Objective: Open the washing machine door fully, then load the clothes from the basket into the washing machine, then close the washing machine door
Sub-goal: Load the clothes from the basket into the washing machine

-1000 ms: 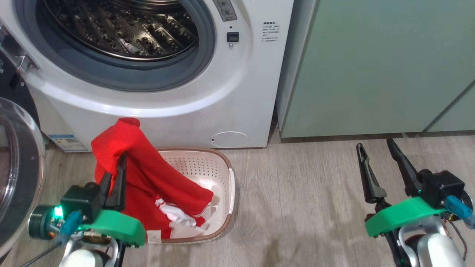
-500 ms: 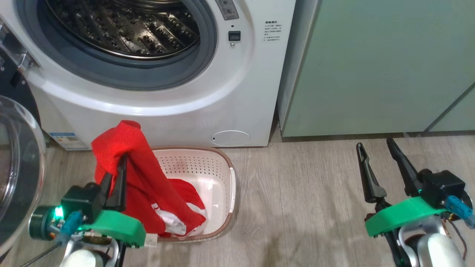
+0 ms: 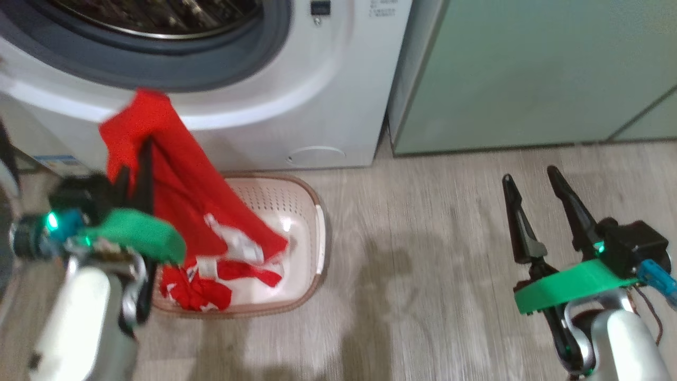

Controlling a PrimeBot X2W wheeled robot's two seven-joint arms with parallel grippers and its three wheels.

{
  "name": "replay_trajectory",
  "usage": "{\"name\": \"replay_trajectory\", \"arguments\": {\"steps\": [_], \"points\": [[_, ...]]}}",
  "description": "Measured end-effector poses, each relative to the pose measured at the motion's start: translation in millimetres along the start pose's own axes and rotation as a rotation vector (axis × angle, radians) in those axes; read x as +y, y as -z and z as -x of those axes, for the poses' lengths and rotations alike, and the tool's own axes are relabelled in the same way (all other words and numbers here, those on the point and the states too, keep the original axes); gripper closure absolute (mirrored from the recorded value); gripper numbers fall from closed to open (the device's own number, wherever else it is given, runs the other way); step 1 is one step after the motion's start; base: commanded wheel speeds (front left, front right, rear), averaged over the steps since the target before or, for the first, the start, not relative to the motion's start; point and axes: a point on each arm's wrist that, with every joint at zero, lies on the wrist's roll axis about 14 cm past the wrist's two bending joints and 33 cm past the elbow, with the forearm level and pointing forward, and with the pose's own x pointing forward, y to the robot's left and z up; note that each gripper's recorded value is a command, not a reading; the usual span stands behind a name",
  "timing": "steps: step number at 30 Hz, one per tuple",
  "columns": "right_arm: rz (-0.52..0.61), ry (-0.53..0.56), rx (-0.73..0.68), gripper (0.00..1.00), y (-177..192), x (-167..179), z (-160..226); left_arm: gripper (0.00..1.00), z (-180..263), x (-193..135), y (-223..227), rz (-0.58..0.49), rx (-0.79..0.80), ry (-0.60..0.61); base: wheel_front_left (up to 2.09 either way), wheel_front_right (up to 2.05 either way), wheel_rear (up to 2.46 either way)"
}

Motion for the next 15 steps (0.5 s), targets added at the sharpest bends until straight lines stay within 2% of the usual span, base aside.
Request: {"name": "replay_trajectory", "arguments": {"steps": [8, 15], "points": [[-0.01, 0.038, 0.014, 0.0, 16.1, -14.5, -15.8, 1.0, -80.7, 8.3, 24.8, 0.026, 0.074, 0.004, 0.0, 0.0, 0.0], [-0.022, 0.08, 0.029, 0.0, 37.0, -30.8, -28.1, 1.0, -160.8, 12.1, 59.9, 0.03, 0.226, 0.047, 0.0, 0.0, 0.0]]}}
